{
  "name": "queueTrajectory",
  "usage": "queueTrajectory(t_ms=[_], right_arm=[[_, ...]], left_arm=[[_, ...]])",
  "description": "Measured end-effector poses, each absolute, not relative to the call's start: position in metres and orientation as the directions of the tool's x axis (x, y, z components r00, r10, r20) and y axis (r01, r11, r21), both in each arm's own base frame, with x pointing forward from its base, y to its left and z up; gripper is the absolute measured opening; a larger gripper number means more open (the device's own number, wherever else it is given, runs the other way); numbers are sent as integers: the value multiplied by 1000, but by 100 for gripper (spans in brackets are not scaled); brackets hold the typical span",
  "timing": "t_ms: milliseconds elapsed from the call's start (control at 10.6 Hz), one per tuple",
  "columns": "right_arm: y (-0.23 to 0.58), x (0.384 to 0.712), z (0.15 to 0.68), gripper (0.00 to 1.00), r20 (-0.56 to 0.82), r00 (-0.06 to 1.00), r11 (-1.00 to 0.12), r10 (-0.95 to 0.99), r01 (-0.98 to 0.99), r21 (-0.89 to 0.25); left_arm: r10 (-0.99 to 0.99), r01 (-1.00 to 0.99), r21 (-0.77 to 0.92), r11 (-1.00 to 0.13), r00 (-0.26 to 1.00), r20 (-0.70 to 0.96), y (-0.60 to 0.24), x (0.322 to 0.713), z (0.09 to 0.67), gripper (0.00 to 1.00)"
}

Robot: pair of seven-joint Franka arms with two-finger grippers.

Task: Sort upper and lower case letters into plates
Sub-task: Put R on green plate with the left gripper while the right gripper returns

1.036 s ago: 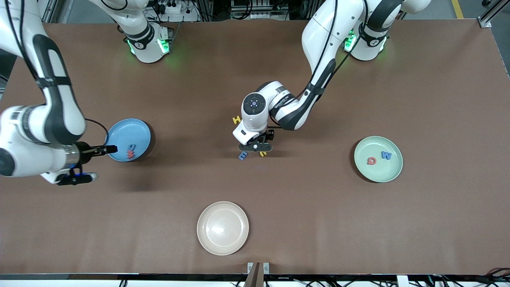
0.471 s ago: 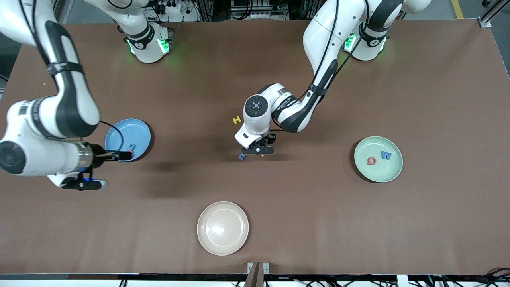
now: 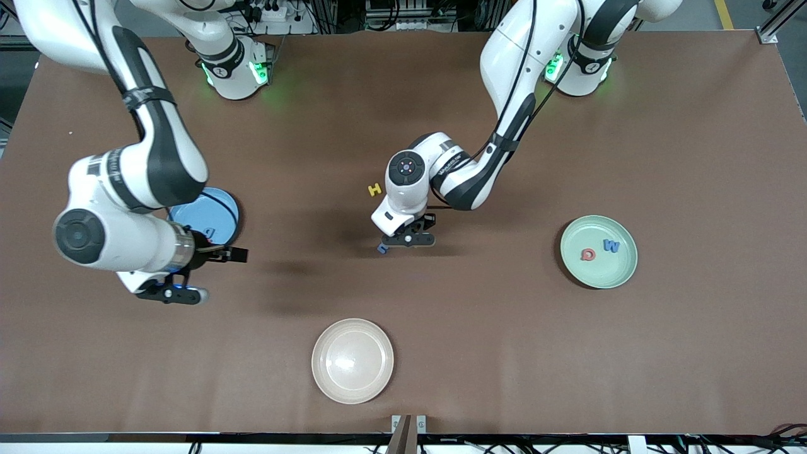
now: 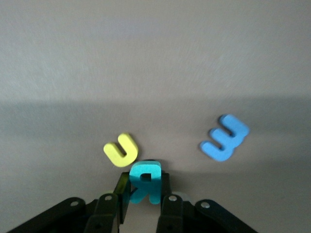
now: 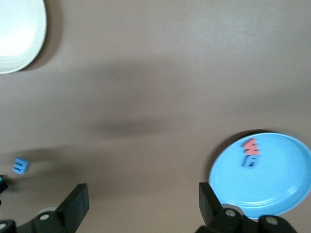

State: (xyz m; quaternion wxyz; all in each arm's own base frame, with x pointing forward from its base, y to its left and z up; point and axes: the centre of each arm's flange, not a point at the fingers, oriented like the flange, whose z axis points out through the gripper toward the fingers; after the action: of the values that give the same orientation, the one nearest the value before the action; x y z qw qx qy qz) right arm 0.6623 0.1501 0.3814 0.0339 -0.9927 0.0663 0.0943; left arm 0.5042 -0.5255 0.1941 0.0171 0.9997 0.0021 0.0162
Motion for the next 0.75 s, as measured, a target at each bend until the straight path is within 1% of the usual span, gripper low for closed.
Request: queueTrajectory(t_ms=[188,377,471,565,753], right_arm=[[168,662,374,100,-185,972,-986,-141,-156,-66],[180,661,366,100,-201,965,-978,-170,-190,-86],[193,661,361,100,-203,959,-970,-198,-221,-99],[214,658,356,100,-195,953,-962,-230,-253,-102],[262,648,341,100,-186,940,-946,-287,-308,-99]], left_arm=[[40,35,61,-998,997,73,-509,532,255,29],[10,7,42,-999,997,77,-461,564,326,29],[-23,-25,30,-999,997,69,-422,582,353,29],[-65,-66,13,-998,996,52,-378,598,366,29],[-166,-166,-18,-986,986,-9,-281,625,366,29]])
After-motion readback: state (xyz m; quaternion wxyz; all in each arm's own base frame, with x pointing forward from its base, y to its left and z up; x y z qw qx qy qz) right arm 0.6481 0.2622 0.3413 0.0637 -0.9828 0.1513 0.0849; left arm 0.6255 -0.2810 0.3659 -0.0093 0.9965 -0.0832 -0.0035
